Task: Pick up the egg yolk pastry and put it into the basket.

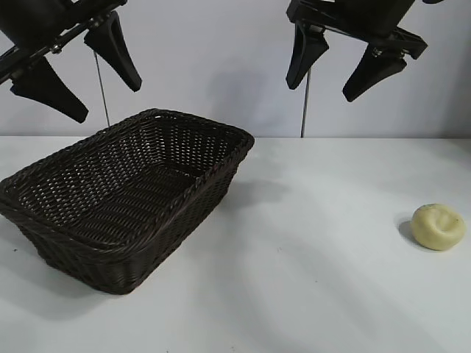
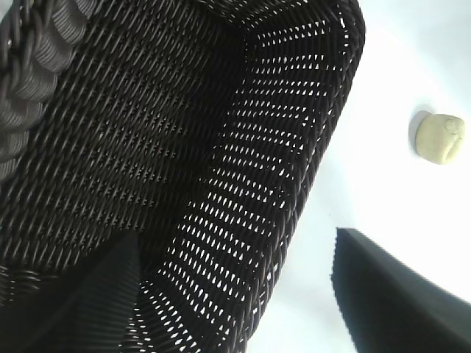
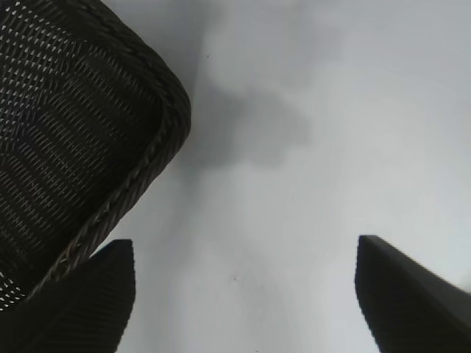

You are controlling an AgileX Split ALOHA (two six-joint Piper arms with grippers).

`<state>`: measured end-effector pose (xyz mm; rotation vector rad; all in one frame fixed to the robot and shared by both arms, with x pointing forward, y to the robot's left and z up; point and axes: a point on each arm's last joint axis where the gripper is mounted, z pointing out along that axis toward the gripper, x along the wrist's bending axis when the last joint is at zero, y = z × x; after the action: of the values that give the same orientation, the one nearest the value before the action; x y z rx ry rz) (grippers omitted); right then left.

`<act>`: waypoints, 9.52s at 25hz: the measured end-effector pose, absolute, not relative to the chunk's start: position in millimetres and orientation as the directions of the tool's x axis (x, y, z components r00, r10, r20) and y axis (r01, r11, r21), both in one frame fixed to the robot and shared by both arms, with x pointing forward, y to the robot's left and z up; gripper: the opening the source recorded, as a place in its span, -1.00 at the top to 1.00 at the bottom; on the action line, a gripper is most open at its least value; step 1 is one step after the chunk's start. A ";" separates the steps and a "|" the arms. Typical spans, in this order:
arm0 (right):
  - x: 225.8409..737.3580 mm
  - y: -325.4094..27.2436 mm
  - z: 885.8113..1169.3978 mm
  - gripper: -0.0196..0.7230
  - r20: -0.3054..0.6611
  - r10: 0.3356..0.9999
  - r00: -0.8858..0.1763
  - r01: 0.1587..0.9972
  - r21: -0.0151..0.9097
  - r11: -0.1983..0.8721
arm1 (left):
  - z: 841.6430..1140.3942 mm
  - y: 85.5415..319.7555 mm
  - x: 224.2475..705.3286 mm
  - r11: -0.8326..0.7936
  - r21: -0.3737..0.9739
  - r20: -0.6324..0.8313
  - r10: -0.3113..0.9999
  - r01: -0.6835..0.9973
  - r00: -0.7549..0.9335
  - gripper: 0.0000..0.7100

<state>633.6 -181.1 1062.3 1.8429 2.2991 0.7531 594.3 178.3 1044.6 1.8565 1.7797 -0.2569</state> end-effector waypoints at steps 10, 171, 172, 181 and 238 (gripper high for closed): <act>633.7 -181.0 1062.4 -0.64 0.225 0.938 -0.262 0.889 0.435 0.144 | 1044.6 178.3 594.3 0.028 0.253 -0.496 0.862 0.967 0.105 -0.50; 629.3 -181.2 1060.6 -0.64 0.231 0.937 -0.263 0.907 0.389 0.159 | 933.9 174.2 645.5 -0.144 0.019 -0.351 0.926 0.989 0.141 0.70; 629.3 -181.2 1060.6 -0.64 0.231 0.937 -0.263 0.907 0.389 0.159 | 931.8 174.0 645.7 -0.142 0.015 -0.352 0.926 0.990 0.138 0.70; 629.2 -181.2 1060.6 -0.64 0.231 0.937 -0.263 0.908 0.388 0.159 | 931.8 172.4 646.7 -0.130 0.023 -0.368 0.921 0.991 0.130 -0.17; 628.2 -260.4 1054.5 -0.64 0.185 0.975 -0.121 0.973 0.219 0.079 | 1061.4 171.7 594.5 -0.145 0.318 -0.502 0.813 0.937 0.296 -0.34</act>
<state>628.2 -260.4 1054.5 2.0767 2.3003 0.4535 594.5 171.7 1061.4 1.9950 1.5539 -0.2814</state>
